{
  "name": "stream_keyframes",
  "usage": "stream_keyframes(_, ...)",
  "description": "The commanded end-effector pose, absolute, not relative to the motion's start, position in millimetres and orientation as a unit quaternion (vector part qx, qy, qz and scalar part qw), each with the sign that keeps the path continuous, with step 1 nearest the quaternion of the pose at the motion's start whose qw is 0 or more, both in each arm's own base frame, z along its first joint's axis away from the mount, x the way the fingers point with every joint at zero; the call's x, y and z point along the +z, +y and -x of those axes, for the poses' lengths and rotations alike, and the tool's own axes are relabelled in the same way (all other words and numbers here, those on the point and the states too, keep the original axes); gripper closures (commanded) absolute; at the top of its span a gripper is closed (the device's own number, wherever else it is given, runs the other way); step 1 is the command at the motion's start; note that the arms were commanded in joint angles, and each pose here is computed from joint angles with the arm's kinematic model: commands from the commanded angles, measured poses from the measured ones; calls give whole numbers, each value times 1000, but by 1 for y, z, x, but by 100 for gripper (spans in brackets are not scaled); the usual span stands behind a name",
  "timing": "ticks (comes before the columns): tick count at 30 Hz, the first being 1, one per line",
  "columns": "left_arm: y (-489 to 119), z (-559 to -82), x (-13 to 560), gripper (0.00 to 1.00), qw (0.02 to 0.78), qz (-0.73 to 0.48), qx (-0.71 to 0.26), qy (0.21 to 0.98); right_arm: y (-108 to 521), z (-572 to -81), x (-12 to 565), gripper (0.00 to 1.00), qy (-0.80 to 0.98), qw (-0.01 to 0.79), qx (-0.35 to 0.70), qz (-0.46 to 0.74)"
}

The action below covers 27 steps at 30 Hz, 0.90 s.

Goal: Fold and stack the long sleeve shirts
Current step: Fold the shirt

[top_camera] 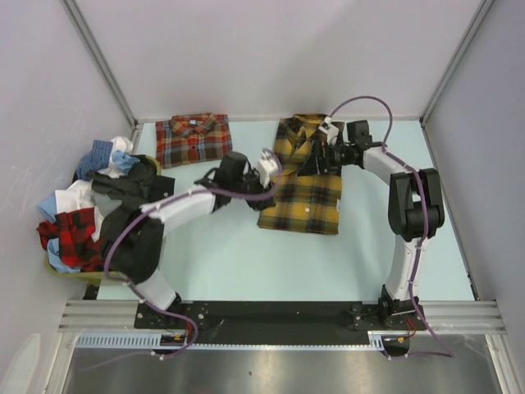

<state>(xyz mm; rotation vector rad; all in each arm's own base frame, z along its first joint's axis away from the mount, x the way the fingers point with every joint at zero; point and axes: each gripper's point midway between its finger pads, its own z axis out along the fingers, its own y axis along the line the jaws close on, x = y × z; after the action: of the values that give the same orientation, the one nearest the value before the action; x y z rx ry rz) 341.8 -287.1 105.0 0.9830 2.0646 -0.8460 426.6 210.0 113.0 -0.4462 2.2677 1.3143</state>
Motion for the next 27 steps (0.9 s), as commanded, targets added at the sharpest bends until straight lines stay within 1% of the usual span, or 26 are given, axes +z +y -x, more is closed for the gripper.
stream_keyframes(1, -286, -308, 94, 54, 425, -613, -142, 651, 204, -436, 102, 11, 849, 263, 399, 228)
stream_keyframes(3, -302, -287, 93, 52, 444, -650, -124, 604, 204, -440, 93, 19, 855, 253, 389, 229)
stream_keyframes(4, -305, -285, 93, 52, 450, -665, -106, 587, 206, -445, 97, 27, 853, 257, 391, 231)
stream_keyframes(6, -318, -273, 88, 52, 458, -684, -93, 560, 209, -448, 86, 38, 859, 237, 400, 215)
stream_keyframes(7, -321, -275, 88, 50, 465, -693, -70, 546, 211, -449, 82, 46, 860, 229, 404, 212)
stream_keyframes(10, -334, -266, 77, 49, 484, -716, -38, 502, 216, -452, 69, 58, 861, 209, 418, 203)
stream_keyframes(13, -345, -256, 63, 46, 485, -734, -29, 475, 213, -453, 49, 59, 868, 192, 414, 194)
stream_keyframes(16, -348, -259, 51, 44, 485, -738, 10, 469, 208, -454, 31, 60, 877, 172, 413, 178)
stream_keyframes(22, -352, -271, 44, 47, 486, -737, 50, 467, 207, -445, 18, 61, 878, 150, 420, 176)
stream_keyframes(24, -350, -274, 35, 48, 475, -741, 65, 469, 207, -443, 16, 61, 877, 147, 421, 178)
stream_keyframes(26, -349, -277, 30, 55, 470, -742, 72, 472, 209, -442, 14, 61, 876, 145, 422, 182)
stream_keyframes(27, -351, -276, 31, 61, 470, -745, 67, 468, 208, -443, 14, 61, 877, 144, 421, 182)
